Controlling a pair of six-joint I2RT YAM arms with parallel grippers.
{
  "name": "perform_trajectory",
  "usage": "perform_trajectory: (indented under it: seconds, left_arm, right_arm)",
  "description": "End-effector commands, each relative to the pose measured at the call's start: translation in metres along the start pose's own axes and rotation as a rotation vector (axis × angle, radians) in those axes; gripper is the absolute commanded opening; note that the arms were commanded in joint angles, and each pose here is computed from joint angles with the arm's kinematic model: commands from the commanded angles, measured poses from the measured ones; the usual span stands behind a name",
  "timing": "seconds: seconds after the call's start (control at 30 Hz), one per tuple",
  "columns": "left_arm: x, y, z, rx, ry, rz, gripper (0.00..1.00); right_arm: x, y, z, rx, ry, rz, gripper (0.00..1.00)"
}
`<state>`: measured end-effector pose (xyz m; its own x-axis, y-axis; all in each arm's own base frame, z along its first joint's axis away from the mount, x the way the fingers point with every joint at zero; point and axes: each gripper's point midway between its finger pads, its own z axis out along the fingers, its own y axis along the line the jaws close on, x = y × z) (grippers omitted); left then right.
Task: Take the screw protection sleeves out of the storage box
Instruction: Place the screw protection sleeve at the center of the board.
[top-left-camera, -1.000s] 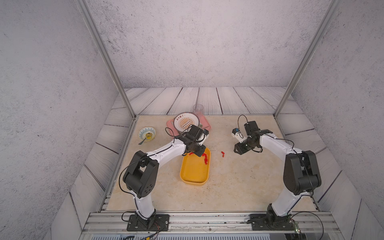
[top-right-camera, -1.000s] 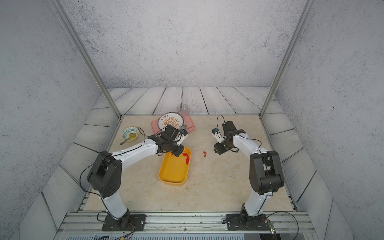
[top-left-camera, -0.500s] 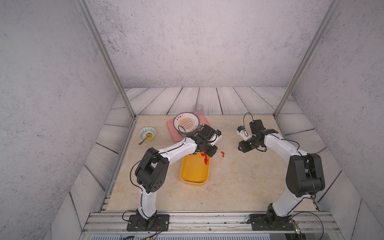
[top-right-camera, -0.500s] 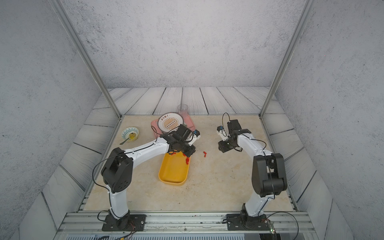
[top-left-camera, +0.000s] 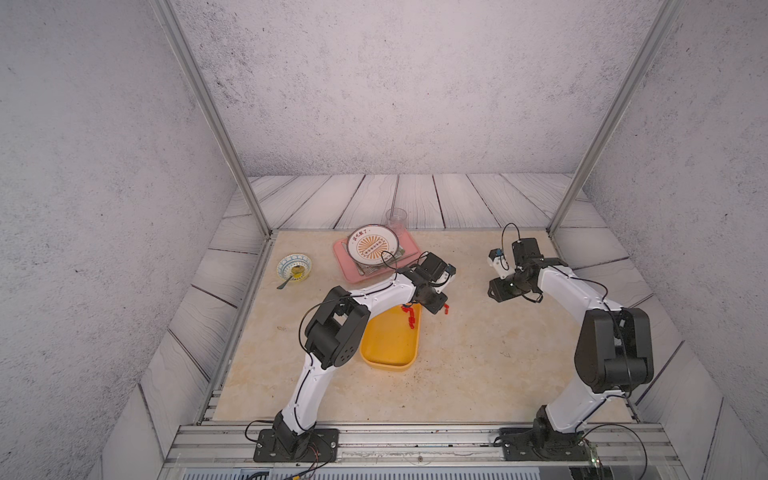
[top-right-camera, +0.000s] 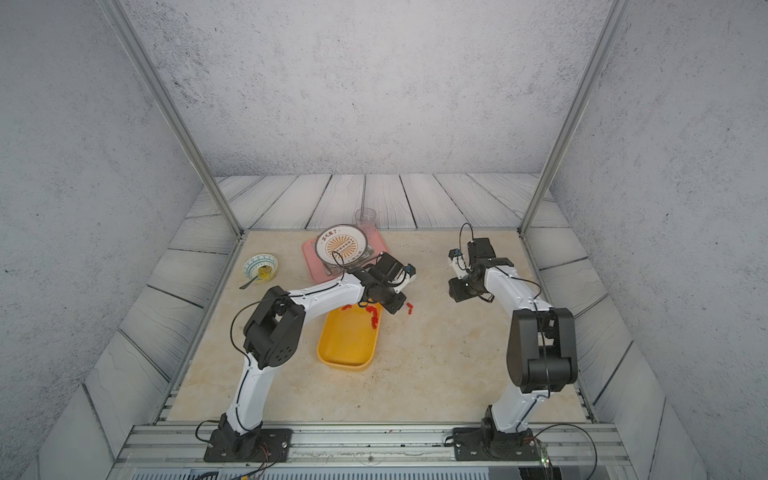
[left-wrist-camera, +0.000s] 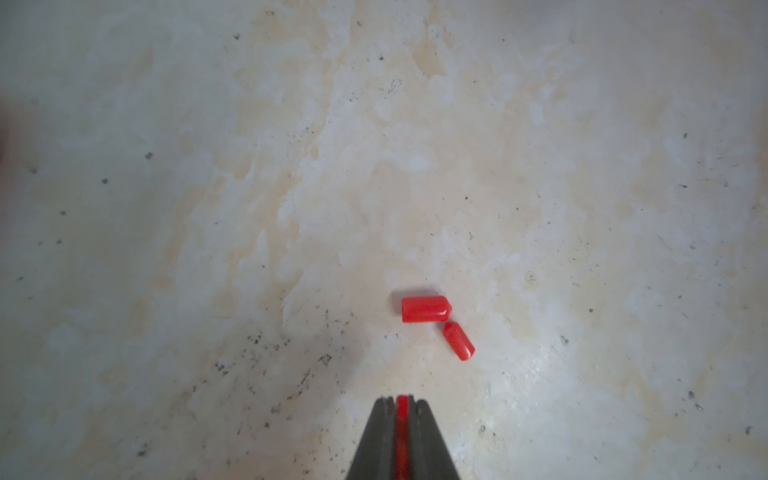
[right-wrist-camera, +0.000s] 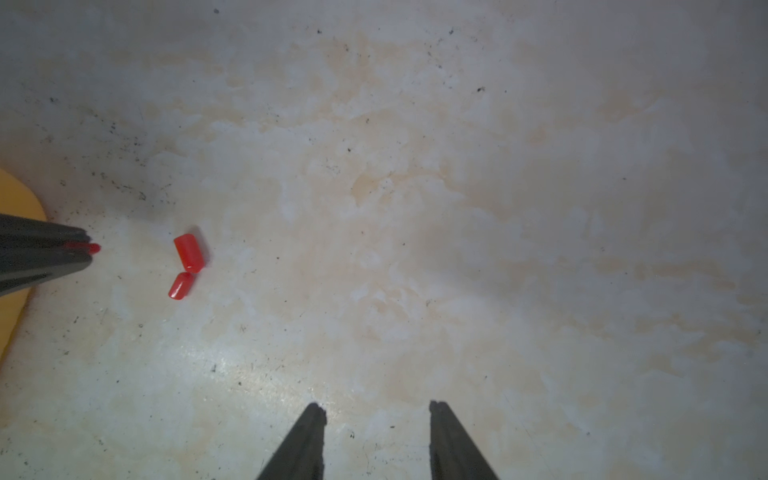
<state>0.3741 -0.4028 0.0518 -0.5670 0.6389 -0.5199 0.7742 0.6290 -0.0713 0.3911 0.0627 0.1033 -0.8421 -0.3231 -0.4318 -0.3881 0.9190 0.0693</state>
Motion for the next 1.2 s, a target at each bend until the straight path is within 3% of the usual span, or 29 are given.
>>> perform_trajectory:
  seconds: [0.0, 0.23, 0.4, 0.57, 0.97, 1.17]
  left_arm:
    - [0.000, 0.001, 0.012, -0.018, 0.014, 0.022, 0.12]
    - [0.003, 0.000, 0.029, -0.003, 0.037, 0.009, 0.17]
    - [-0.001, -0.001, 0.026, 0.003, 0.027, 0.006, 0.25]
    - [-0.005, -0.004, 0.017, 0.009, 0.018, 0.006, 0.26]
    - [-0.019, -0.016, -0.062, 0.034, -0.039, 0.052, 0.34]
    - [0.015, -0.004, -0.097, -0.019, -0.007, 0.089, 0.34]
  right_arm:
    - [-0.003, 0.000, -0.016, 0.012, -0.036, 0.005, 0.45]
    - [-0.003, 0.000, -0.017, 0.005, -0.038, 0.005, 0.45]
    - [-0.003, 0.001, -0.017, 0.004, -0.038, 0.002, 0.45]
    - [-0.003, 0.001, -0.016, 0.000, -0.038, 0.001, 0.45]
    - [-0.002, 0.001, -0.017, 0.002, -0.038, -0.006, 0.45]
    - [-0.003, 0.001, -0.017, 0.001, -0.041, -0.007, 0.45]
